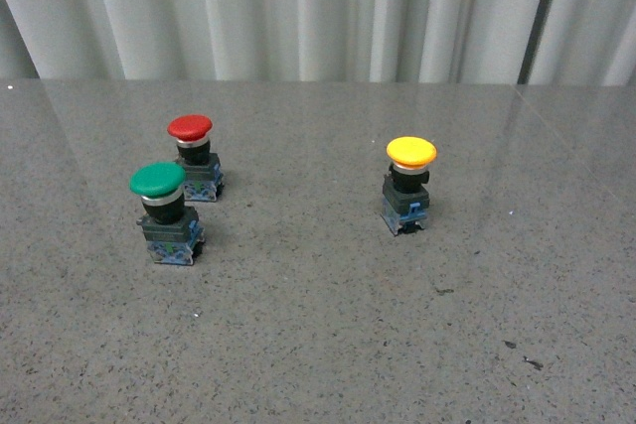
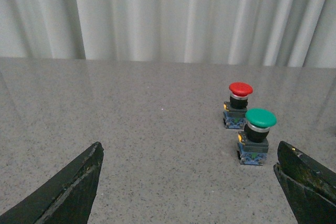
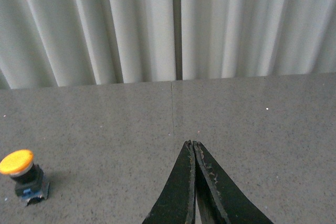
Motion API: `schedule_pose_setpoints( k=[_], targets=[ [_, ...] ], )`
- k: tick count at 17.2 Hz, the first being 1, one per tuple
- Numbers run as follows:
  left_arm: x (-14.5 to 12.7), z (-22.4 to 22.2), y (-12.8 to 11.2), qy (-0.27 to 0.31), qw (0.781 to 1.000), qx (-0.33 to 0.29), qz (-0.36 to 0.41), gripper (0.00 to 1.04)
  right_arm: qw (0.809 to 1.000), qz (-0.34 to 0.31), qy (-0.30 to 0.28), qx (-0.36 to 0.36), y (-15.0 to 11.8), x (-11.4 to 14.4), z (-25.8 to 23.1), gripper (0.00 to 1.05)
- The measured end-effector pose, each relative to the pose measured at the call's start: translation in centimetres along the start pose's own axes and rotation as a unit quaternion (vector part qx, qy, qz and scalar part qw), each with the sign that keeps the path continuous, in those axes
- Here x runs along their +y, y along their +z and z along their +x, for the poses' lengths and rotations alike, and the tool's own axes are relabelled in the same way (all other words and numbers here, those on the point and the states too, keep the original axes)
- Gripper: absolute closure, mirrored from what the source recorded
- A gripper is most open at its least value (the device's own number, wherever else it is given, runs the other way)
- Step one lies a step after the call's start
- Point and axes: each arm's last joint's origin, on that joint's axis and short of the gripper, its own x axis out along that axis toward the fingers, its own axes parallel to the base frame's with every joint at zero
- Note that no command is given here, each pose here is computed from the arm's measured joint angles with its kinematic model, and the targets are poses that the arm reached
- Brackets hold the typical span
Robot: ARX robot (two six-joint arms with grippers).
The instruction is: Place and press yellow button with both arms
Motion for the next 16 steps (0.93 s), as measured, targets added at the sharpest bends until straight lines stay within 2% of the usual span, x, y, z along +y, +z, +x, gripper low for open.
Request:
schedule_pose_setpoints(
  k=[3,4,6,9,16],
  targets=[
    [0.0,0.0,0.0,0.000,1.000,0.000,0.000,0.07,1.000,-0.004,0.012,-0.020,-1.5,0.0,-1.5,1.03],
    [0.0,0.0,0.0,0.001,1.000,0.000,0.000,0.07,1.000,-0.007,0.018,-0.024,-2.8,0.0,-2.5,1.03],
    [0.0,0.0,0.0,0.000,1.000,0.000,0.000,0.07,1.000,-0.012,0.017,0.007,-4.9,-0.1,-3.2,1.03],
    [0.0,0.0,0.0,0.000,1.000,0.000,0.000,0.07,1.000,-0.013,0.018,-0.016,-4.5,-0.1,-3.9,1.03],
    [0.0,0.0,0.0,0.000,1.000,0.000,0.000,0.07,1.000,-0.013,0.018,-0.018,-5.6,-0.1,-5.1,1.03]
  ],
)
